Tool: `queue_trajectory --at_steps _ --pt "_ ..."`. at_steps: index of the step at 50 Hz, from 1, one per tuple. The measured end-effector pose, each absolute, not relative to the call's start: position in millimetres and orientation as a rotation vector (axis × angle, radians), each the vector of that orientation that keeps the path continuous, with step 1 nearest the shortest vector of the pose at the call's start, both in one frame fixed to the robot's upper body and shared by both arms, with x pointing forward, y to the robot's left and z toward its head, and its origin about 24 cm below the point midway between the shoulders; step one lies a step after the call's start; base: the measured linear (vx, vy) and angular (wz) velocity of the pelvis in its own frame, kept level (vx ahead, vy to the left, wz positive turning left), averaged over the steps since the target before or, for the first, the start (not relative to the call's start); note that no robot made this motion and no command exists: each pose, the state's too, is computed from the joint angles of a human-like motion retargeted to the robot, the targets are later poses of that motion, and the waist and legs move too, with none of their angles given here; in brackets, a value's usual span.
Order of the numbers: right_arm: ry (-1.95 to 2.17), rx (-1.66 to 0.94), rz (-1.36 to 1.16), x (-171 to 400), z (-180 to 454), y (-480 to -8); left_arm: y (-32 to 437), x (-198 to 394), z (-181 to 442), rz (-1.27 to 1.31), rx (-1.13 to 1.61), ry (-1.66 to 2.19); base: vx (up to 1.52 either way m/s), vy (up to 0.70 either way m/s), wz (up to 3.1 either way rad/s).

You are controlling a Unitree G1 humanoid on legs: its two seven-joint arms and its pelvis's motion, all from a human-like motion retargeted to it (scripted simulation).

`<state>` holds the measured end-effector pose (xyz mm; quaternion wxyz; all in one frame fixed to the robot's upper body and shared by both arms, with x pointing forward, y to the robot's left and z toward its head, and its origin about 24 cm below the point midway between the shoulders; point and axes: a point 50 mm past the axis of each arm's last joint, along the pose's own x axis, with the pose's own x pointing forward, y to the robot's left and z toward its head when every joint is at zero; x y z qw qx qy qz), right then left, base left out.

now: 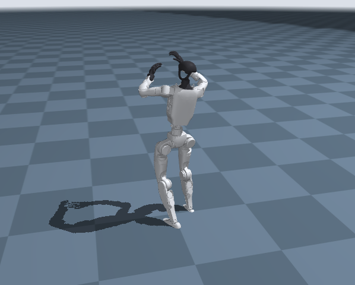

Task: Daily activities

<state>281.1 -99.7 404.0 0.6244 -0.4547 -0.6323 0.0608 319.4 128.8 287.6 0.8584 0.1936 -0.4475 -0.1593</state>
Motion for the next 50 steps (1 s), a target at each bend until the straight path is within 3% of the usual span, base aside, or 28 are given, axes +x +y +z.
queue_trajectory --at_steps 4,15,25,33,41,50 --pt "-1.323 -1.131 0.352 287 381 -84 103 312 315 -0.400 0.490 -1.063 0.00 0.00 0.00" --pt "-1.503 -1.170 0.168 269 419 -95 103 303 339 -0.322 0.621 -1.232 -0.01 0.01 -0.18" --pt "-1.460 -1.313 0.421 261 392 -74 85 291 347 -0.366 0.838 -1.363 0.00 0.00 0.00" --pt "-1.308 -1.293 0.543 264 366 -84 102 299 330 -0.344 0.788 -1.259 0.00 0.00 0.00" --pt "-0.944 -1.262 0.556 285 256 -128 175 304 205 -0.162 0.769 -0.793 -0.03 -0.02 0.02" --pt "0.059 -1.199 0.483 282 16 -207 196 268 30 -0.100 0.688 -0.098 -0.07 -0.10 0.18"
